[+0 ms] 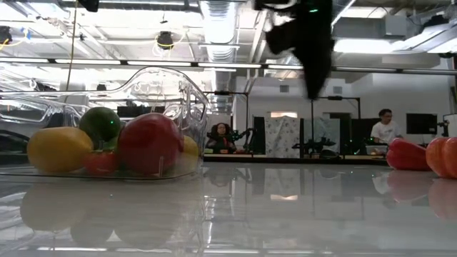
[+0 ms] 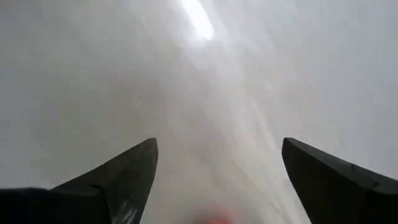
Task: Sort produce into baskets
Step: Put the orange pumpkin into the top transparent bin
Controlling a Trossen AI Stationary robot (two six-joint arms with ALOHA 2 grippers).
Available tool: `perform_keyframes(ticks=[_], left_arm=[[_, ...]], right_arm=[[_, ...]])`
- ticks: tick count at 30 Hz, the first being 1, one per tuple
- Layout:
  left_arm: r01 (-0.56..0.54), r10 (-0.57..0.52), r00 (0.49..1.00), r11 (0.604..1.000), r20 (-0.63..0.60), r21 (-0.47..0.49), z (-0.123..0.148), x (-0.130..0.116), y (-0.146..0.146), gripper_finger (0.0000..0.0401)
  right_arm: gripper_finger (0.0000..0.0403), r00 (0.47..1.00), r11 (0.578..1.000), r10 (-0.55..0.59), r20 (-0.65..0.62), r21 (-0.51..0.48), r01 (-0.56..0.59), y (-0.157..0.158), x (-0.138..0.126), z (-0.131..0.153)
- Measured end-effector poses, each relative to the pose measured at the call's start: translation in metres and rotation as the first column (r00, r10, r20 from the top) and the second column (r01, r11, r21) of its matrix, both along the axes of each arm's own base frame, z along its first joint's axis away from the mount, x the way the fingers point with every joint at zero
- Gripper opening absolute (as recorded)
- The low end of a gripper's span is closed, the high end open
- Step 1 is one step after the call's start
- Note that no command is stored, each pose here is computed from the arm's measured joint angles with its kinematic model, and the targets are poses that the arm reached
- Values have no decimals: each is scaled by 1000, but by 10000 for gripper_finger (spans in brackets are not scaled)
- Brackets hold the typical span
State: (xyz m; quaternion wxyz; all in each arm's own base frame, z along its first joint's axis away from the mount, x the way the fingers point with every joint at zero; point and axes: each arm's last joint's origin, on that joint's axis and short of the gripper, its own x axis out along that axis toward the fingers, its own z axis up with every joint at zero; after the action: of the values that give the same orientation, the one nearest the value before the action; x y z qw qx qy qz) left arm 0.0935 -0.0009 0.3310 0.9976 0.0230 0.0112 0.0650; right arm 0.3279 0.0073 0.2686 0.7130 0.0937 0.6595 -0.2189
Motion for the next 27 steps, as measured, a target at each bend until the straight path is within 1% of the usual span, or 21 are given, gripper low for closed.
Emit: perform_keyframes(ticks=[2, 4, 6, 9, 11, 14, 20, 25, 27], left_arm=[[0, 0, 1000, 1000, -2, -3, 0, 0, 0, 275], [0, 0, 1000, 1000, -3, -12, 0, 0, 0, 275], [0, 0, 1000, 1000, -4, -23, -1, 1, 0, 275], [0, 0, 1000, 1000, -5, -25, -1, 1, 0, 275], [0, 0, 1000, 1000, -6, -25, -1, 1, 0, 275], [0, 0, 1000, 1000, -6, -24, -1, 1, 0, 275], [0, 0, 1000, 1000, -5, -28, -1, 1, 0, 275], [1, -1, 1000, 1000, -5, -29, -1, 1, 0, 275], [0, 0, 1000, 1000, -5, -28, -1, 1, 0, 275]], right_arm=[[368, 991, 999, -39, -128, -40, 34, 10, -15, -2], [368, 971, 997, -77, -226, -48, 68, 21, -27, -6], [368, 962, 996, -85, -261, -30, 80, 34, -32, -9], [368, 950, 998, -56, -306, 16, 64, 54, -42, -18], [368, 934, 997, -39, -356, 43, 58, 65, -50, -27], [368, 900, 992, -65, -430, 65, 103, 73, -66, -40], [368, 870, 987, -123, -477, 30, 156, 68, -93, -55], [368, 901, 977, -164, -401, 58, 204, 60, -107, -64], [368, 900, 976, -178, -398, 46, 213, 55, -114, -70]])
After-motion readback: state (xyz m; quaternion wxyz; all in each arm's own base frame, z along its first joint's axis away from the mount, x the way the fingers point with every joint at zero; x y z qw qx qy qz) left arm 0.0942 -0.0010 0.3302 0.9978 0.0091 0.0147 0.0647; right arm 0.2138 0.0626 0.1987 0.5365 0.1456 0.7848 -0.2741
